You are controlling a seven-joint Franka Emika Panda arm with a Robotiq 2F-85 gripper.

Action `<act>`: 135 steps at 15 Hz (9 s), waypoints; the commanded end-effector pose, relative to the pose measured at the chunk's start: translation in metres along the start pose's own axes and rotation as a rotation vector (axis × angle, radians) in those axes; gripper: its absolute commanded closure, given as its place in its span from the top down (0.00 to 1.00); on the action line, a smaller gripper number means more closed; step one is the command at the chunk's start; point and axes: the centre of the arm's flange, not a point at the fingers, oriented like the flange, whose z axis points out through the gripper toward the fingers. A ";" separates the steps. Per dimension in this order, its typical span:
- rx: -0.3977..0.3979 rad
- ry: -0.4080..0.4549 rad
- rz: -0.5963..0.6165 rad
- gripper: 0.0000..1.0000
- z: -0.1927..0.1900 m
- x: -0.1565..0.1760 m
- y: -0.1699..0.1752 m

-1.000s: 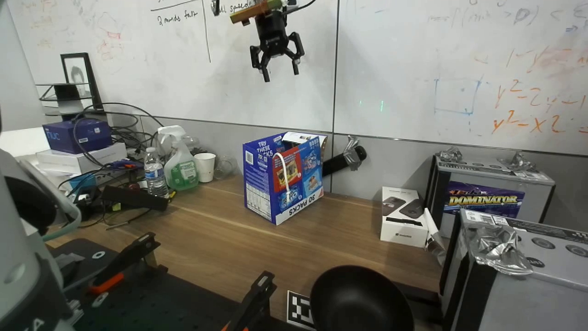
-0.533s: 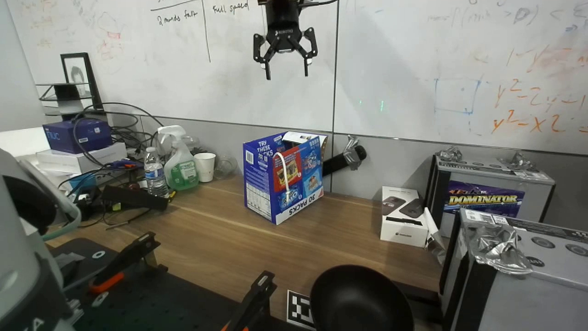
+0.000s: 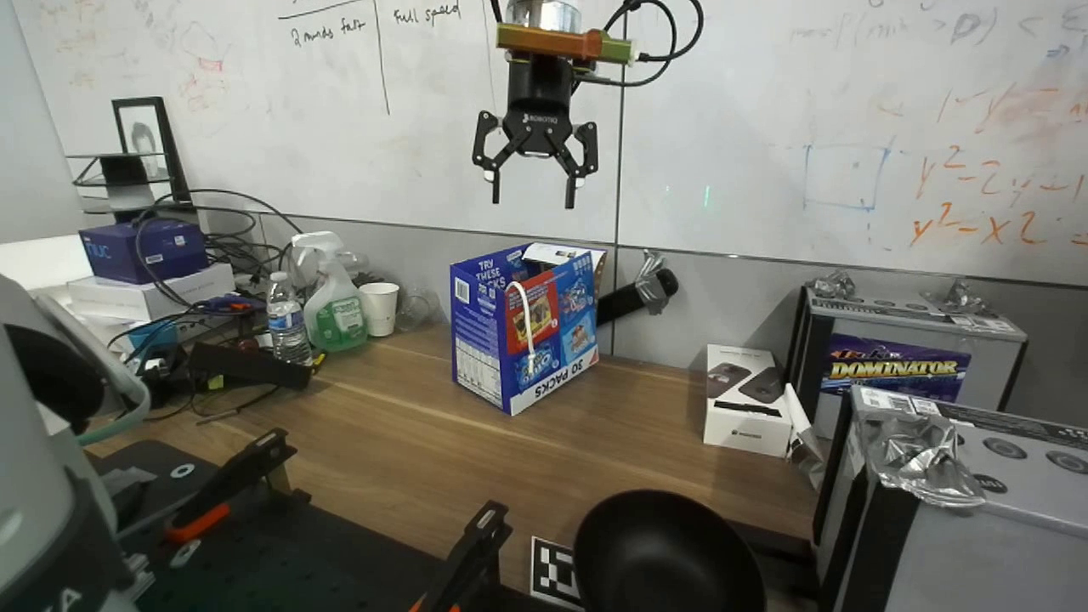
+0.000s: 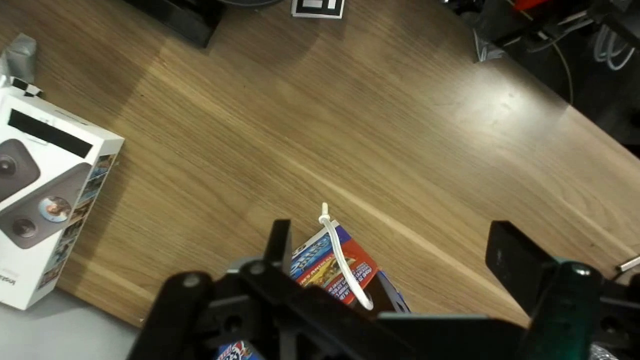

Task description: Put the white ropes inside the blue box

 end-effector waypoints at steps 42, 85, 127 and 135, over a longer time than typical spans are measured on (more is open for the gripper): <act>-0.036 0.226 -0.329 1.00 0.175 0.052 -0.004; -0.402 0.157 -0.141 0.09 0.078 0.068 -0.051; -0.240 0.009 0.023 1.00 -0.081 -0.046 -0.057; -0.080 0.077 0.050 1.00 -0.129 -0.178 -0.064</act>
